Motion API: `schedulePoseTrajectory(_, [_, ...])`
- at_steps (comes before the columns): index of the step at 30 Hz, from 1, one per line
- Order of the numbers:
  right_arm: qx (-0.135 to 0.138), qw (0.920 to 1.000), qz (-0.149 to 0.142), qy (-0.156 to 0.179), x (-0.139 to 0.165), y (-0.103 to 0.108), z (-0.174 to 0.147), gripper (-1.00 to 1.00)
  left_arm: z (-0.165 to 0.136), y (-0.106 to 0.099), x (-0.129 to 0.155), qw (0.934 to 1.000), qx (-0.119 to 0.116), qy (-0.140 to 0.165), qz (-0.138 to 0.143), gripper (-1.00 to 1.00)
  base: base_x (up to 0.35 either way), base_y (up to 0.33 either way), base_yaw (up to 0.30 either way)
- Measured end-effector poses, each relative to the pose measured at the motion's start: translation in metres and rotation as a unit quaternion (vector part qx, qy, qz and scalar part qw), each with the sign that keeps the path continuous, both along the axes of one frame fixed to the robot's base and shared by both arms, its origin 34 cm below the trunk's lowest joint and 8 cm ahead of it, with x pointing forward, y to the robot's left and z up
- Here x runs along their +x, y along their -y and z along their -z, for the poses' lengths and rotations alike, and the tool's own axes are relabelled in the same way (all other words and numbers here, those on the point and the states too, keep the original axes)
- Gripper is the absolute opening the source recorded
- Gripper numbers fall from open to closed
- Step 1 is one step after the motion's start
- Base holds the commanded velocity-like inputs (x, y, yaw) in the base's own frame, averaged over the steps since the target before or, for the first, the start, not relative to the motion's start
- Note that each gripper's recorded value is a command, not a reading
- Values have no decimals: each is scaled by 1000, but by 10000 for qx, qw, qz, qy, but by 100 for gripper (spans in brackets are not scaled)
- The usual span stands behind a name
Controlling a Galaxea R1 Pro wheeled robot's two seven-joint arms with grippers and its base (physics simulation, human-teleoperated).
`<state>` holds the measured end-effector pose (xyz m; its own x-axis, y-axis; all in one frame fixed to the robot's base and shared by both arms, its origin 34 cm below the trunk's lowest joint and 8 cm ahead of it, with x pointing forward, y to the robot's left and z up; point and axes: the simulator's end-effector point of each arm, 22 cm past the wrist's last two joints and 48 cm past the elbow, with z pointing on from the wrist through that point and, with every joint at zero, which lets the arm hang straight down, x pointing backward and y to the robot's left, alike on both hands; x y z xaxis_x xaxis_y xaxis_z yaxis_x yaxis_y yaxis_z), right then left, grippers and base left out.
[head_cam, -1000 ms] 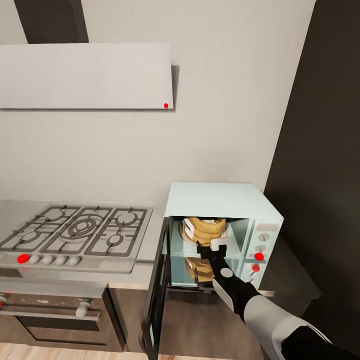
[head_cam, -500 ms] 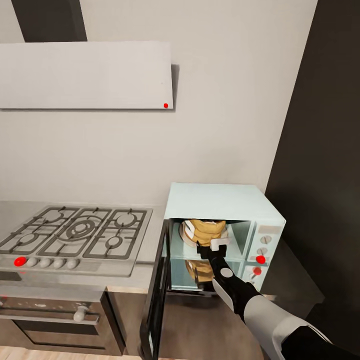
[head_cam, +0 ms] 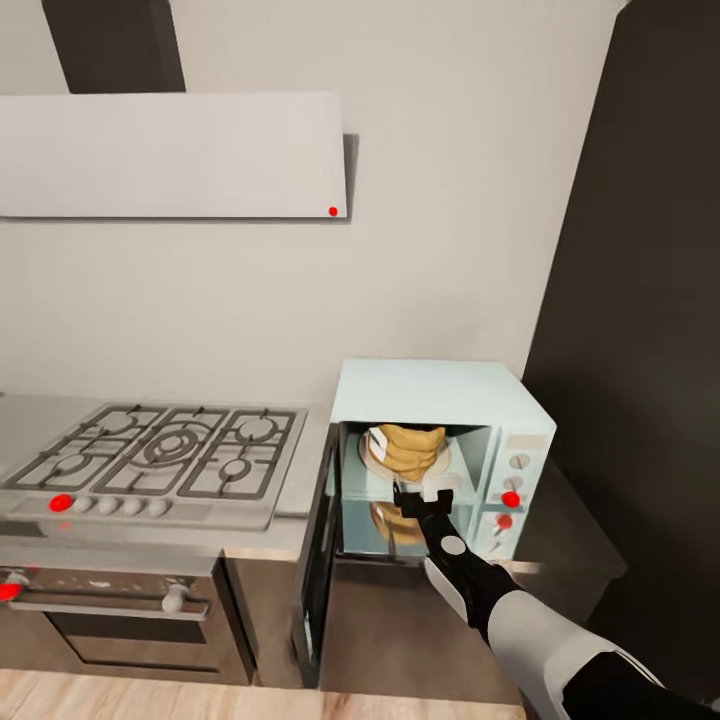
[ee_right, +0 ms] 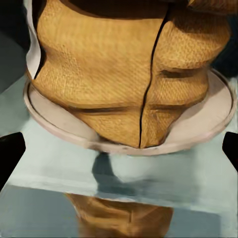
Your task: In the kitchen, take the popcorn bag from the countertop, put it into the microwave, and heat it until the popcorn is cooked so the cooked popcorn ends up inside the bag.
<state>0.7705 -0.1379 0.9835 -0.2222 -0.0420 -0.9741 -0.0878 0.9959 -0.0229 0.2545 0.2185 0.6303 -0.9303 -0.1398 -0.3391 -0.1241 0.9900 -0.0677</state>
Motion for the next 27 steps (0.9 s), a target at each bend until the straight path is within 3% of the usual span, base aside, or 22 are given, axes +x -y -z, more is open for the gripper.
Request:
schedulePoseTrajectory(6, [14, 10000, -18, 45, 1, -2, -4, 100, 0, 0, 0, 10000, 0, 0, 0, 100, -341, 0, 0])
schedulePoseTrajectory(13, [240, 9981, -144, 540, 10, -20, -47, 100, 0, 0, 0, 10000, 0, 1, -1, 100, -341, 0, 0])
schedulePoseTrajectory(27, [177, 9981, -144, 567, 6, -7, -44, 100, 0, -1, 0, 10000, 5, 1, -3, 100, -340, 0, 0])
